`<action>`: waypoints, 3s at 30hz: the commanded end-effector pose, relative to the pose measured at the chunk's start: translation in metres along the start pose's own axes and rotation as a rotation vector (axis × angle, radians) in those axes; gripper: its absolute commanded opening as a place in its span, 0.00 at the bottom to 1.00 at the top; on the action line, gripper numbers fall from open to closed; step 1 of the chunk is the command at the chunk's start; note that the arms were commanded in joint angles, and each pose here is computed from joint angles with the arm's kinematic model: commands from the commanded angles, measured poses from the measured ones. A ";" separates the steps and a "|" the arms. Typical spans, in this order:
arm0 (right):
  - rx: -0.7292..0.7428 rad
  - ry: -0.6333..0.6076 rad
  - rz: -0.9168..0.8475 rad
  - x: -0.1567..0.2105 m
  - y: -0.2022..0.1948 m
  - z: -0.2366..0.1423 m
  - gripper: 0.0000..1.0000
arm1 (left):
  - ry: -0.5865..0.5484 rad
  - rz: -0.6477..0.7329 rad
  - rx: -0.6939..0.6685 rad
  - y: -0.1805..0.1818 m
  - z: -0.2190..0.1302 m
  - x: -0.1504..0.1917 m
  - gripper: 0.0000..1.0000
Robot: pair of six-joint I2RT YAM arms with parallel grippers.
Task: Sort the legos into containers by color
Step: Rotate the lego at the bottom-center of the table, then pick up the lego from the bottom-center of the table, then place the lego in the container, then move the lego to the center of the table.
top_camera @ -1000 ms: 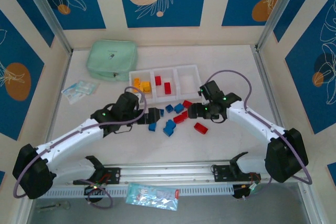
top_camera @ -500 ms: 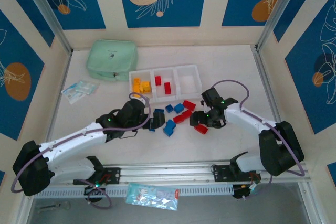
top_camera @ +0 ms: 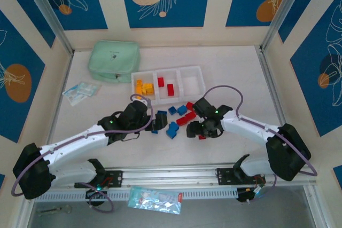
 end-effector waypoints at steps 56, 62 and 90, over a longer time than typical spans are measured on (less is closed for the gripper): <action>-0.019 -0.295 -0.261 -0.224 0.153 -0.004 0.31 | -0.074 -0.032 -0.151 0.048 -0.046 -0.046 0.99; -0.064 -0.342 -0.269 -0.226 0.158 -0.033 0.49 | -0.070 -0.032 -0.152 0.048 -0.046 -0.047 0.99; -0.047 -0.199 0.099 -0.105 0.011 -0.013 0.81 | -0.009 -0.026 0.010 0.005 -0.008 -0.017 0.99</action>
Point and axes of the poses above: each hand's point on the last joint's axis, 136 mm out from that joint toward the fingers, its own z axis out along the fingers, its own y axis along the line the jaws close on, x = y × z, the point moved 3 cm from there along -z, back along the fingers, and after that the axes turned 6 degrees about z, right-handed, at the moved point
